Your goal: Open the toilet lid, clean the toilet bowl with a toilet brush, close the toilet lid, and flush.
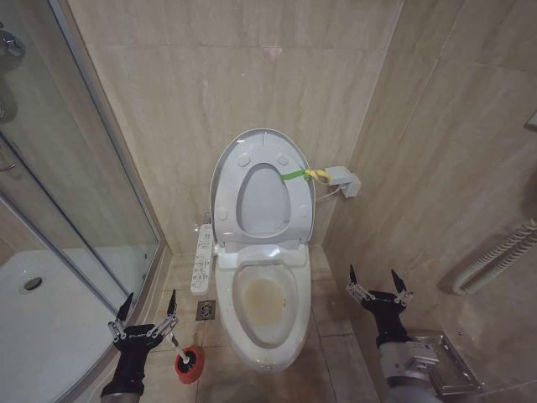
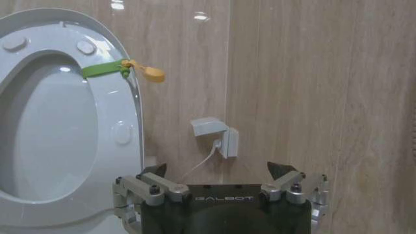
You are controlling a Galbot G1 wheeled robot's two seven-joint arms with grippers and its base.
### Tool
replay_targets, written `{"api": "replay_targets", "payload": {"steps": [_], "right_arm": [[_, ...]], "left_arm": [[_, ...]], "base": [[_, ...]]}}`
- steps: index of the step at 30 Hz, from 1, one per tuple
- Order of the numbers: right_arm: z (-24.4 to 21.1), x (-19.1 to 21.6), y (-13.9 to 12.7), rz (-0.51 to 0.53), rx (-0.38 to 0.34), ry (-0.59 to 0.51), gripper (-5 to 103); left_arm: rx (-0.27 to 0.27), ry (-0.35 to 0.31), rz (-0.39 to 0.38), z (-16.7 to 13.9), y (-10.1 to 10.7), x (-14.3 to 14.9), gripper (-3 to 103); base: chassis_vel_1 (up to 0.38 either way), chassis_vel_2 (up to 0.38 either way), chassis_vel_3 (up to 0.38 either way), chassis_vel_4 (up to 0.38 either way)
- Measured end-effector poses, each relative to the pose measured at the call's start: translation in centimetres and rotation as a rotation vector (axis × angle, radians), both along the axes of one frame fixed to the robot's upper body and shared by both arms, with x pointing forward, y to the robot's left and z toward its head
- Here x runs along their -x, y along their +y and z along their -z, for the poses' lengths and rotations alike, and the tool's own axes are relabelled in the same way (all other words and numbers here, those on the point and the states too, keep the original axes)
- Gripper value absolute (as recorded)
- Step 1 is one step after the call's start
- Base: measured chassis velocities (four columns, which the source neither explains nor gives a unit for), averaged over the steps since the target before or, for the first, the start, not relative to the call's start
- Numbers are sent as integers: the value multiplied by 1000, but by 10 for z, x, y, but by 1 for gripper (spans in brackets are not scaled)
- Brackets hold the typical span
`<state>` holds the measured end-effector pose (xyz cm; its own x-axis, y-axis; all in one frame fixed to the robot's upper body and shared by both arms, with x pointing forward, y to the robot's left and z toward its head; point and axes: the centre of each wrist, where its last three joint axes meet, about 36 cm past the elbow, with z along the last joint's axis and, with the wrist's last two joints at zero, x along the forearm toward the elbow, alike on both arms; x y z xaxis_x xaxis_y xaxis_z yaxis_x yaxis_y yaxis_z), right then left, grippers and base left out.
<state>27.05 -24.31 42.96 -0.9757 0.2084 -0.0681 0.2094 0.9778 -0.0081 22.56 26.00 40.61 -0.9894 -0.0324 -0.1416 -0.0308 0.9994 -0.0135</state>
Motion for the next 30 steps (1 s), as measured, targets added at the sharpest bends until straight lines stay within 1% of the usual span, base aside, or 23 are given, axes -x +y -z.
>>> {"api": "replay_targets", "payload": {"steps": [30], "right_arm": [[0,0,0,0,0,0,100]], "left_arm": [[-2,-2,6,1,1,0,98]], "base": [[0,0,0,0]]}}
